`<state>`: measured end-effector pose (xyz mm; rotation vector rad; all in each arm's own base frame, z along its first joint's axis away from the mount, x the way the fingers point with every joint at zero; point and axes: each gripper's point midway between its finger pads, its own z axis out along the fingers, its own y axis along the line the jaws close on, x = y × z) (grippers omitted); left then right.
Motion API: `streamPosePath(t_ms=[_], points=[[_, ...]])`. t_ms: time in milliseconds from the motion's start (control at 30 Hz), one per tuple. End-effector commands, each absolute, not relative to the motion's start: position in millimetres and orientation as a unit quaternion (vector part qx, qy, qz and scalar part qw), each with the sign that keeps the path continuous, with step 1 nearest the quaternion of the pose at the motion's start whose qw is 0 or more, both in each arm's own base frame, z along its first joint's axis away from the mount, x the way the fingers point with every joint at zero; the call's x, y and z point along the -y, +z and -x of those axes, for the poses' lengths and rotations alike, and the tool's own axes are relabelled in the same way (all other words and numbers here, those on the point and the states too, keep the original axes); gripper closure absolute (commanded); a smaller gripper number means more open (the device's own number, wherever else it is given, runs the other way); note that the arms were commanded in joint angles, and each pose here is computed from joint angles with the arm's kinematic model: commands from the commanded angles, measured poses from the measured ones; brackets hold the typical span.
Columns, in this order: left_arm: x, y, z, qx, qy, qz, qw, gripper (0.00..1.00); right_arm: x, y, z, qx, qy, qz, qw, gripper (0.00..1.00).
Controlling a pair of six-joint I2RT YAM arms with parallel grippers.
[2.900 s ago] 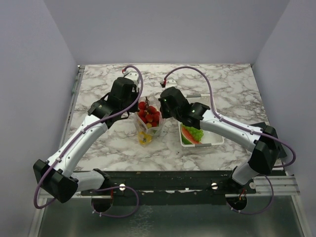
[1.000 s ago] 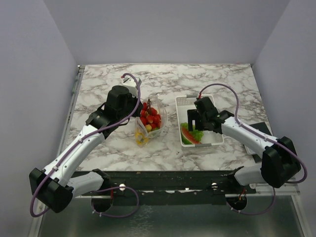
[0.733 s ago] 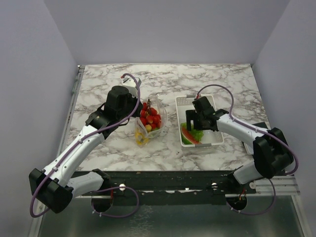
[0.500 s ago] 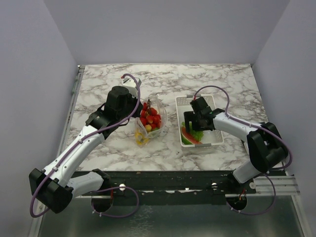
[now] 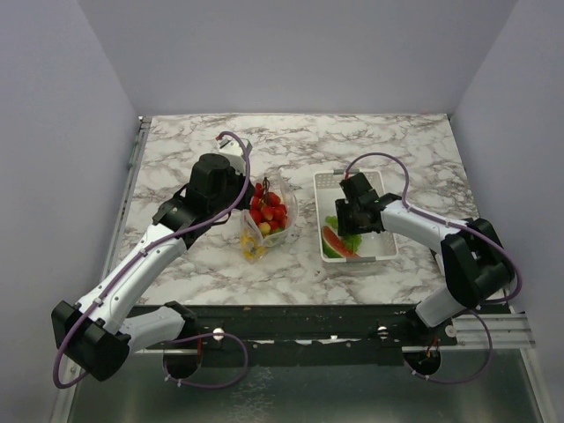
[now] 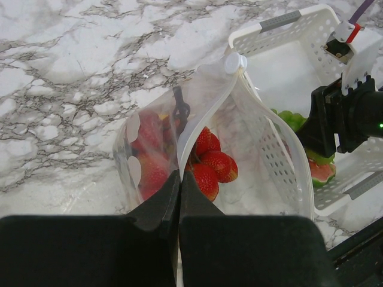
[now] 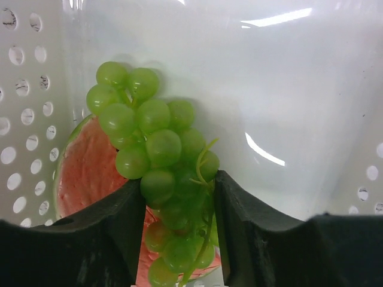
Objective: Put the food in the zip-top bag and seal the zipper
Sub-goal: Pick up the fake fruit from the bin.
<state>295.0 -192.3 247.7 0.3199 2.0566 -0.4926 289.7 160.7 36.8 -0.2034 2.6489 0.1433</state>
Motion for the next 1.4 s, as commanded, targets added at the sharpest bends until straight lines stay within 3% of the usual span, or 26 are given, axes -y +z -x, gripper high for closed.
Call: streamPosePath(t_ms=[0,300,933,1367], points=[[191,254,-294,-0.835,-0.204,-0.136,0.492,1.00,-163,45,-288,-0.967,0.063,0.079,0.234,0.57],[191,252,-294,-0.837,-0.203,-0.136,0.490,1.00,-157,71,-296,-0.960,0.049,0.075,0.264,0.99],[191,251,-294,-0.838,-0.203,-0.135,0.489,1.00,-156,173,-306,-0.921,0.082,0.064,0.375,0.99],[191,251,-295,-0.838,-0.203,-0.134,0.488,1.00,-202,262,-286,-0.875,0.176,0.119,0.435,0.99]])
